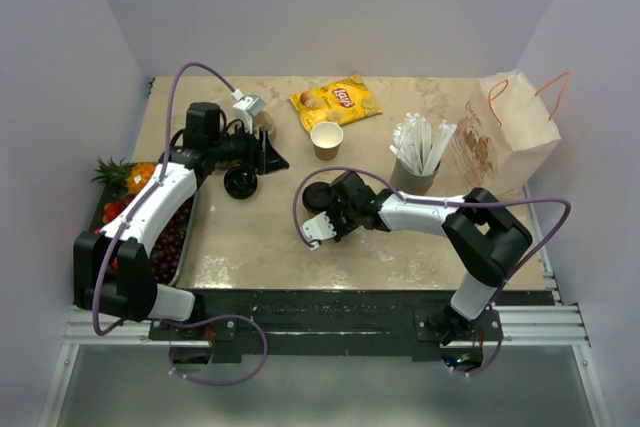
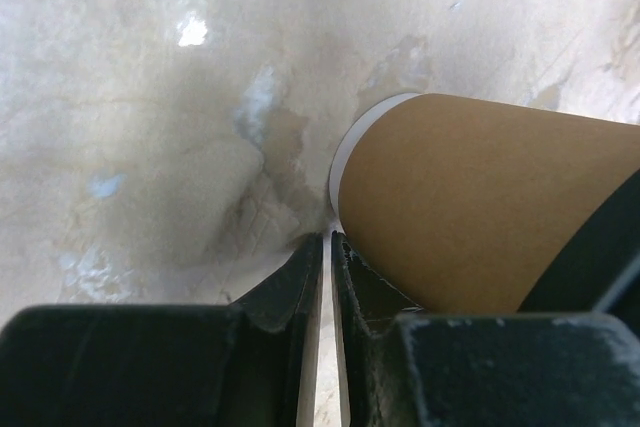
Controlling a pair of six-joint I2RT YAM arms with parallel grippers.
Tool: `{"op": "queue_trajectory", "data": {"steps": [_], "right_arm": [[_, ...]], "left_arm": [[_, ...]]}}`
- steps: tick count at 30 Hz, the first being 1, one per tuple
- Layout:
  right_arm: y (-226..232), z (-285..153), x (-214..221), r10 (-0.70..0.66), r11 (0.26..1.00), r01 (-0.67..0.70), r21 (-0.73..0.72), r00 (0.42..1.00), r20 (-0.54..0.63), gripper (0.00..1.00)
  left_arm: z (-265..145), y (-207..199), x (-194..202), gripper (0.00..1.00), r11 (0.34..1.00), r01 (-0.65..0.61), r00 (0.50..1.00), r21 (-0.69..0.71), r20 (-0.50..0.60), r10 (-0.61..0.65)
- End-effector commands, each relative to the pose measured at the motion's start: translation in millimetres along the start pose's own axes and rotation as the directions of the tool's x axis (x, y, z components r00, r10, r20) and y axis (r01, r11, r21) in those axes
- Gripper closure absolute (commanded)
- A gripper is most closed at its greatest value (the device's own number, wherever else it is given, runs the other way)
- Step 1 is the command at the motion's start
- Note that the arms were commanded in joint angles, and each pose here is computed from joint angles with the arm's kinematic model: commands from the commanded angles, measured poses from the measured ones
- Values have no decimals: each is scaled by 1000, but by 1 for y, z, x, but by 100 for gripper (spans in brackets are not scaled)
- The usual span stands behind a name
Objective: Pack the takeout coffee
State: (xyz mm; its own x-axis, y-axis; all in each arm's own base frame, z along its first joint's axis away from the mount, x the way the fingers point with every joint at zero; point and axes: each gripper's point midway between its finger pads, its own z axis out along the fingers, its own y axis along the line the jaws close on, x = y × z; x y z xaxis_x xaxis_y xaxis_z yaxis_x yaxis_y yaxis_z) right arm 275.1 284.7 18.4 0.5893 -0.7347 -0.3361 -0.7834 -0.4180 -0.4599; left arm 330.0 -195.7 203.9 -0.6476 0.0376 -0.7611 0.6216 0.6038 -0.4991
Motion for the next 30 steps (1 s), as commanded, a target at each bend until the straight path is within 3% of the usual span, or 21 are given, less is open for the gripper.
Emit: {"op": "queue_trajectory", "data": {"steps": [1,11,16,20,26,29,30], "right_arm": [[-13,5,-13,6,997,-8,77,1000,26,86],[-45,39,-28,-23,997,20,75,999,36,84],[-26,26,-29,-14,1000,13,24,999,44,80],[-6,-26,-24,50,999,-50,11,998,24,76],[12,-106,-10,286,957,-287,46,958,13,68],[-7,-149,-11,422,889,-425,171,905,59,66],[-18,-164,-5,529,813,-538,223,843,103,66]], "left_arm": [[-5,12,-21,41,999,4,998,-52,65,-1],[-22,27,-28,41,992,-2,997,-123,82,12],[-24,22,-27,41,995,-7,997,-104,81,16],[-26,8,-32,41,998,-41,995,-44,95,45],[-27,-11,-35,37,993,-109,985,49,140,102],[-24,-9,-33,37,993,-104,985,61,142,94],[-22,-8,-33,37,993,-96,986,61,140,87]]}}
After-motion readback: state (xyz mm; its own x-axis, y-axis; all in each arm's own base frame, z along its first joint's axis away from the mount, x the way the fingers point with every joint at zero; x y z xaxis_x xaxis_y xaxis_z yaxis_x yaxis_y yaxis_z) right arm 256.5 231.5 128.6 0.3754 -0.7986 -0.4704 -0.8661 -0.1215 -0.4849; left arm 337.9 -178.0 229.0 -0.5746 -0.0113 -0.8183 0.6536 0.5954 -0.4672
